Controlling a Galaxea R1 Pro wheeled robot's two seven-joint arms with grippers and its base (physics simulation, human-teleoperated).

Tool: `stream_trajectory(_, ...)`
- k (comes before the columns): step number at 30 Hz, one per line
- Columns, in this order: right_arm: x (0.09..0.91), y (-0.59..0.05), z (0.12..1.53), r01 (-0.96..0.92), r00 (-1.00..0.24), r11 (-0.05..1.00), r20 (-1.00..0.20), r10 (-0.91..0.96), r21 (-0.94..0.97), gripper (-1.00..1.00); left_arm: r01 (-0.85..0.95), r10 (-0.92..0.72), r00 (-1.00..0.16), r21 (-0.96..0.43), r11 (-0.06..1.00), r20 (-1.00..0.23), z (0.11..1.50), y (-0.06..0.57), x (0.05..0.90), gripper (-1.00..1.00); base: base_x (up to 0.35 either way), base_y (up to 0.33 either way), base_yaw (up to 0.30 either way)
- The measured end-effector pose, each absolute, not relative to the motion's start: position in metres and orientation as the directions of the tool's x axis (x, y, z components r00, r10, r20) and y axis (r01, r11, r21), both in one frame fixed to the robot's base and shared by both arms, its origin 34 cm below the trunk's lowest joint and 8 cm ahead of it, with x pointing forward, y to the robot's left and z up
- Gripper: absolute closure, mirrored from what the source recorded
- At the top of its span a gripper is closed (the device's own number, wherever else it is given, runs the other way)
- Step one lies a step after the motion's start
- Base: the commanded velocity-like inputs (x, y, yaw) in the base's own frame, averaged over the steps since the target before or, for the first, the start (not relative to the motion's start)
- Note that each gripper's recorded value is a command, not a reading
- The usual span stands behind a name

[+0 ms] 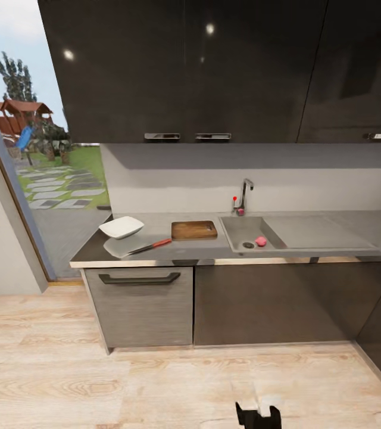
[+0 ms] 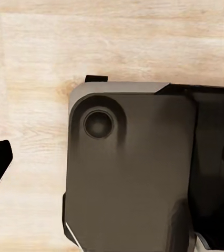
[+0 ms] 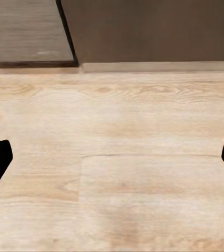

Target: In the kitchen, take the Vidalia onion out of the sink, dice it on the chopping board with the paring knife, put the diced onion into the bowl on the countertop, then place both the paring knife and the chopping board into the sink.

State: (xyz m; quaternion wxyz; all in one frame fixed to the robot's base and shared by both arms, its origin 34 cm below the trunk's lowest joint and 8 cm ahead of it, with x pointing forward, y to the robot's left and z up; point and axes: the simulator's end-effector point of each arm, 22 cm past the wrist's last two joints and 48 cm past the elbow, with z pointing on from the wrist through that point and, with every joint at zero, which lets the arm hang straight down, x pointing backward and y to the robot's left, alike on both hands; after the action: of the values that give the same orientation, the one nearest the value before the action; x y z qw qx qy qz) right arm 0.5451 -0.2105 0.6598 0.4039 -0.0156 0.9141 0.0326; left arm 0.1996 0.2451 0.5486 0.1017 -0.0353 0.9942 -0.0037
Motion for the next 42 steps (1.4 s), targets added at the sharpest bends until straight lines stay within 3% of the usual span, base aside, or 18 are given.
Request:
stream_trajectory(5, 0.429, -0.217, 0.628, -0.098, -0.659, 0.994, -0.752, -0.022, 0.057, -1.0, -0.071, -0.072, -0.971, -0.014, 0.997, -0.228, 0.55, 0.245, 0.212, -1.0, 0.0, 0.0, 0.0)
stream_trajectory(10, 0.384, -0.208, 0.625, -0.134, -0.644, 0.987, -0.765, -0.02, 0.087, -1.0, -0.069, -0.07, -0.97, -0.012, 0.998, -0.231, 0.551, 0.247, 0.214, -1.0, 0.0, 0.0, 0.0)
stream_trajectory(20, 0.379, -0.207, 0.628, -0.131, -0.629, 0.987, -0.777, -0.011, 0.091, -1.0, -0.061, -0.056, -0.954, 0.008, 0.998, -0.295, 0.554, 0.263, 0.224, -1.0, 0.0, 0.0, 0.0)
stream_trajectory(28, 0.382, -0.207, 0.63, -0.125, -0.623, 0.988, -0.782, -0.006, 0.092, -1.0, -0.056, -0.051, -0.985, 0.031, 0.998, -0.162, 0.548, 0.275, 0.156, -1.0, 0.0, 0.0, 0.0)
stream_trajectory(42, 0.383, -0.203, 0.631, -0.127, -0.62, 0.987, -0.784, -0.002, 0.098, -1.0, -0.057, -0.051, -0.988, 0.032, 0.998, -0.146, 0.547, 0.275, 0.149, -1.0, 0.0, 0.0, 0.0)
